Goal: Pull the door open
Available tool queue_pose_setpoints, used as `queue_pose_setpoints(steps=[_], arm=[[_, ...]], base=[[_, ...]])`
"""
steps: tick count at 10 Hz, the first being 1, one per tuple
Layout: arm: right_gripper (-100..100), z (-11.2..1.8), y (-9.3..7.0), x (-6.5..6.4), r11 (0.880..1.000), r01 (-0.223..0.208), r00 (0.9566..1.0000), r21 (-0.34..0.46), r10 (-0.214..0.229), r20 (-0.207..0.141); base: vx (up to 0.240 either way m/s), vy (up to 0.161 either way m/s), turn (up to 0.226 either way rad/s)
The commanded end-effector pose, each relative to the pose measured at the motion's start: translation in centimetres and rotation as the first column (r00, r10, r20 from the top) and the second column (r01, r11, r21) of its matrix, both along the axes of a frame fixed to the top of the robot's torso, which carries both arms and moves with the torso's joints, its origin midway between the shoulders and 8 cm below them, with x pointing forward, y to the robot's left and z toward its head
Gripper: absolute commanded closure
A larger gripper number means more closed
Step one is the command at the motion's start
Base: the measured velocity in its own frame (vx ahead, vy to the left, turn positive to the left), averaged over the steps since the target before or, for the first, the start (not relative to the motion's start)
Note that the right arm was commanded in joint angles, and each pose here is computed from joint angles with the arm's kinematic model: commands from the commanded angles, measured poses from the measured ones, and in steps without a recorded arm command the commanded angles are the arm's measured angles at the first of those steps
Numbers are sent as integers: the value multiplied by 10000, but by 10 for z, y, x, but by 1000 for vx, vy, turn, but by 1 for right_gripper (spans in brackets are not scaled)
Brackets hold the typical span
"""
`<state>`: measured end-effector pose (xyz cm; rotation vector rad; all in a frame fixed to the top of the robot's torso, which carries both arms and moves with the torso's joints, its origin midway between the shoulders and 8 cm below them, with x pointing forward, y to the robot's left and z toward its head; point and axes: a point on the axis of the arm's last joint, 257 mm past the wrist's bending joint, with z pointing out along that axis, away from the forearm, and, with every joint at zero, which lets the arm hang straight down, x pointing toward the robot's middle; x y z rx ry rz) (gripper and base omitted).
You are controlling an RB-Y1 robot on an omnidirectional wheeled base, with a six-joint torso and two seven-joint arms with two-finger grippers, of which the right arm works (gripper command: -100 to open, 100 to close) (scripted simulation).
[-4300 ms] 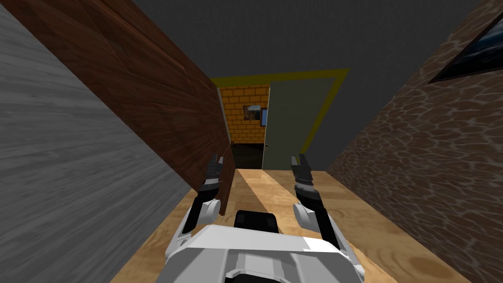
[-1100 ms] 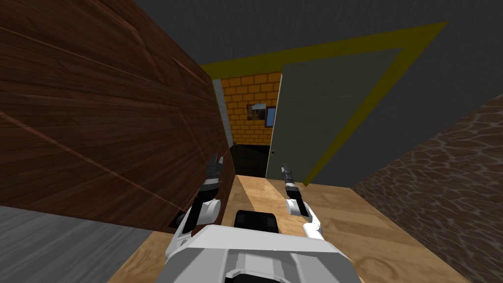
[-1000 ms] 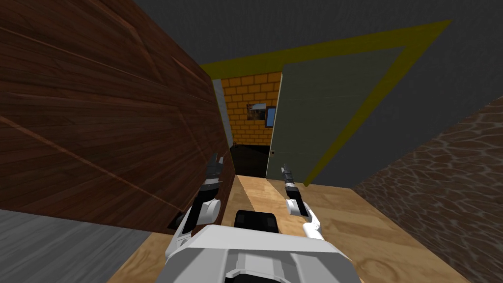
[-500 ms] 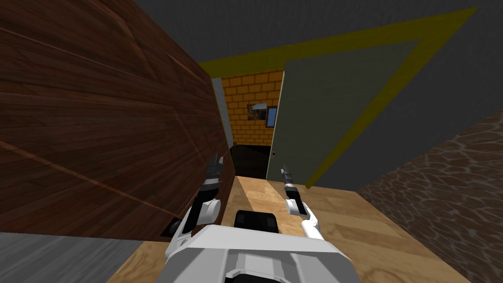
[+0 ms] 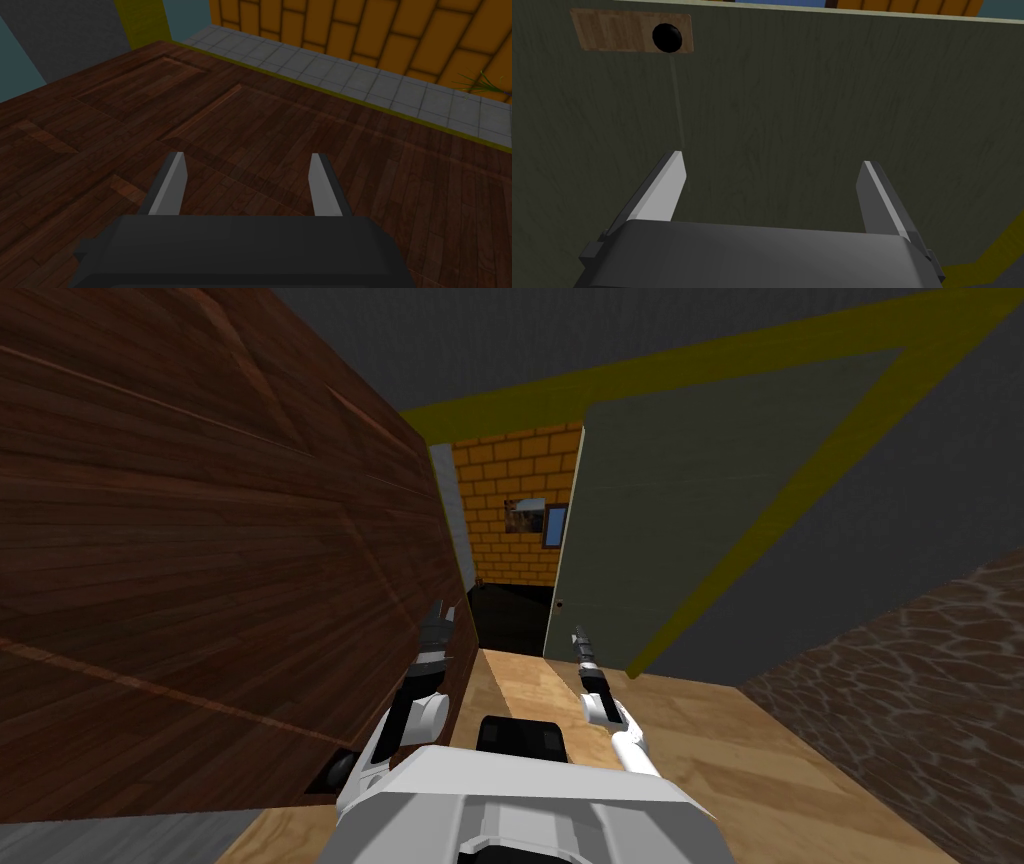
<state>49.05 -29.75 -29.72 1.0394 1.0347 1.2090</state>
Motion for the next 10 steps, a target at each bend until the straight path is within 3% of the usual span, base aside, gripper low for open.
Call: queue_pose_setpoints(steps=[1, 6, 10], arm=[[-100, -11, -3, 0, 10000, 33, 9998, 39, -32, -208], [-100, -34, -10, 4, 9996, 150, 9976, 236, -133, -677], [-100, -59, -16, 3, 9987, 304, 9920, 404, -251, -1238]], base=[[61, -11, 14], [63, -10, 21], [100, -17, 28]])
